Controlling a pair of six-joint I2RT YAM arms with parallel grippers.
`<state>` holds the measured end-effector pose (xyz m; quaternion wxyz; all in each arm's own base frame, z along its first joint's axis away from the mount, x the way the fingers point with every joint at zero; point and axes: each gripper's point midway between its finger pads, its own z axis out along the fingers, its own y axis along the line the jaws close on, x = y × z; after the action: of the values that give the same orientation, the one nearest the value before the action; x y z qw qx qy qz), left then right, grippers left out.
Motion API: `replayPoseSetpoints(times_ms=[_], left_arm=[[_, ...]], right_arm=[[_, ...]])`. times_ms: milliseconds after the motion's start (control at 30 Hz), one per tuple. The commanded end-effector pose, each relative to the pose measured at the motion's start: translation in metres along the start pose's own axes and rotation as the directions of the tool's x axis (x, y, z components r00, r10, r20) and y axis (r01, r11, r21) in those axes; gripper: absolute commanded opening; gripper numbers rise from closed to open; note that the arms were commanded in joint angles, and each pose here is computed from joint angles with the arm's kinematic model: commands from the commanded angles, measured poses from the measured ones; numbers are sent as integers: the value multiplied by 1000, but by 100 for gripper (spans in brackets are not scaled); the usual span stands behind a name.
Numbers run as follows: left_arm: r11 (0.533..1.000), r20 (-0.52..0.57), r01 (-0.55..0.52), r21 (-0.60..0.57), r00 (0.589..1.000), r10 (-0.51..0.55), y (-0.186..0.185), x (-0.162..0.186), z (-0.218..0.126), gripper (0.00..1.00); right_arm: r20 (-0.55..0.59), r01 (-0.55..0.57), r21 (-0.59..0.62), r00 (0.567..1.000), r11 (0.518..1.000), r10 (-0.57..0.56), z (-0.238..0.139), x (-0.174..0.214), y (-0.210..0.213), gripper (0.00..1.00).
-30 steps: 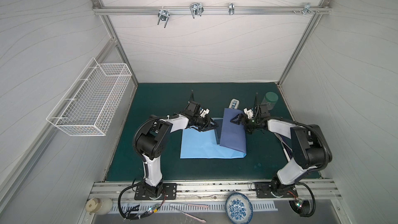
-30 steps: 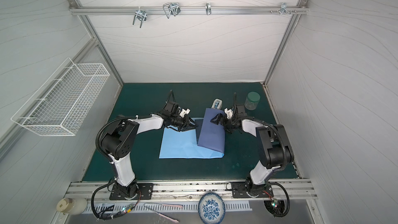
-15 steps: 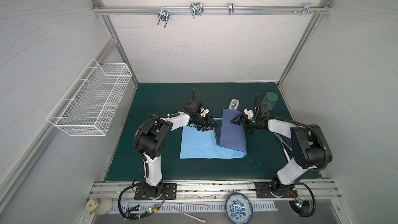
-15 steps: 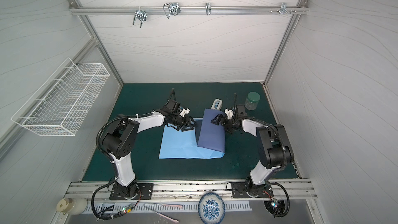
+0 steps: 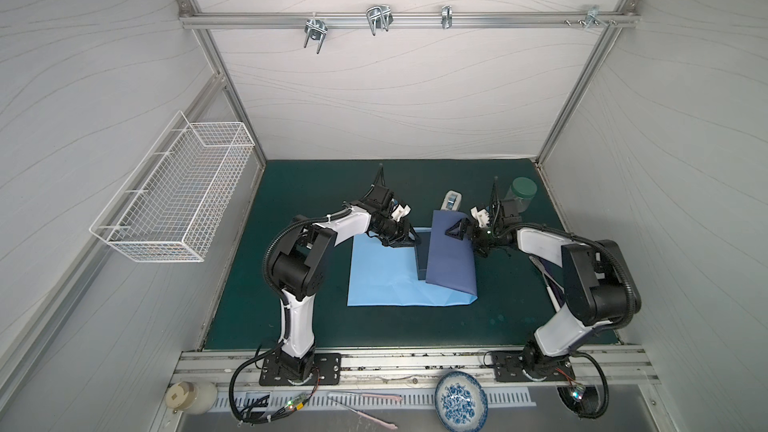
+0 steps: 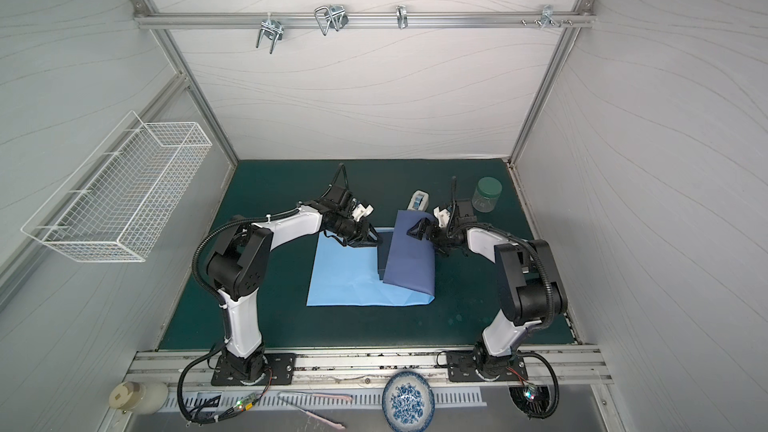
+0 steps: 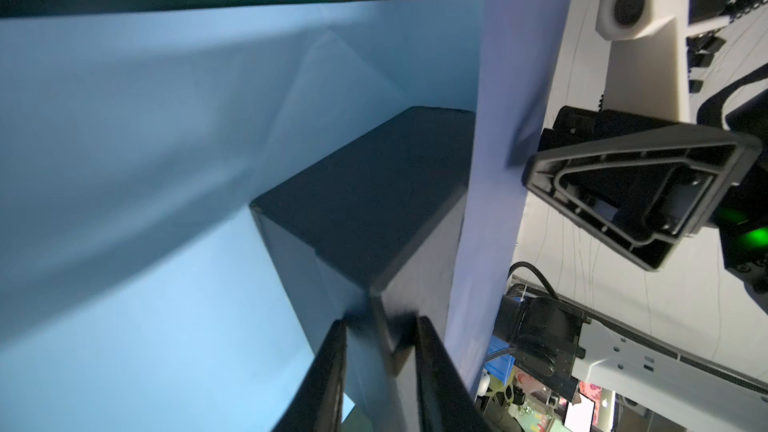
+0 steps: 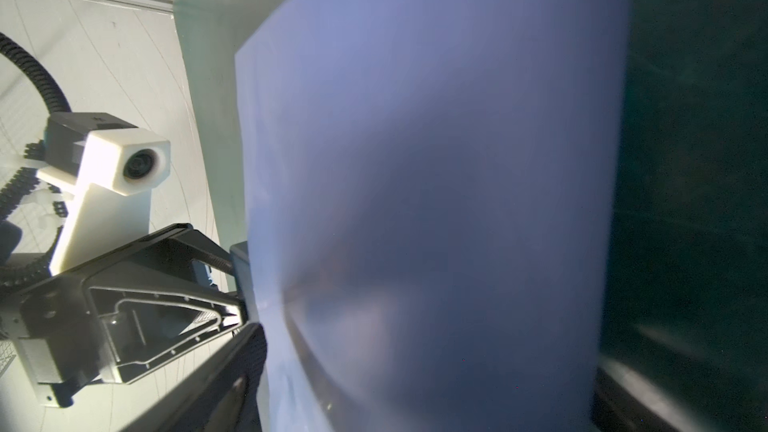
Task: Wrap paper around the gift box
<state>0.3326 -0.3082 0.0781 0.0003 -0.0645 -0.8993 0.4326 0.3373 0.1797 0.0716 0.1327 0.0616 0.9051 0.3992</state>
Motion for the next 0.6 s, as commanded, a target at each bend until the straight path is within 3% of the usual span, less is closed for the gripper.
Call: replayPoseSetpoints(times_ms=[0,200,367,567], left_arm=[[1000,-60,-11,-28,998,9,11,9,8,29],[999,-62,16,-31,998,-18,12,10,9,31],[999,-8,48,-23,999,-49,8,3,5,43],[993,65,78,85,994,-83,-17,-7,-5,57]], right_arm=[[-3,6,13,1000,1000,-6,0,-5,-2,99],[-9,8,10,1000,1000,-8,0,-3,-1,99],[-15,11,12,1000,1000,-11,-2,3,-2,99],[-28,30,35,999,999,-29,-1,11,-5,99]])
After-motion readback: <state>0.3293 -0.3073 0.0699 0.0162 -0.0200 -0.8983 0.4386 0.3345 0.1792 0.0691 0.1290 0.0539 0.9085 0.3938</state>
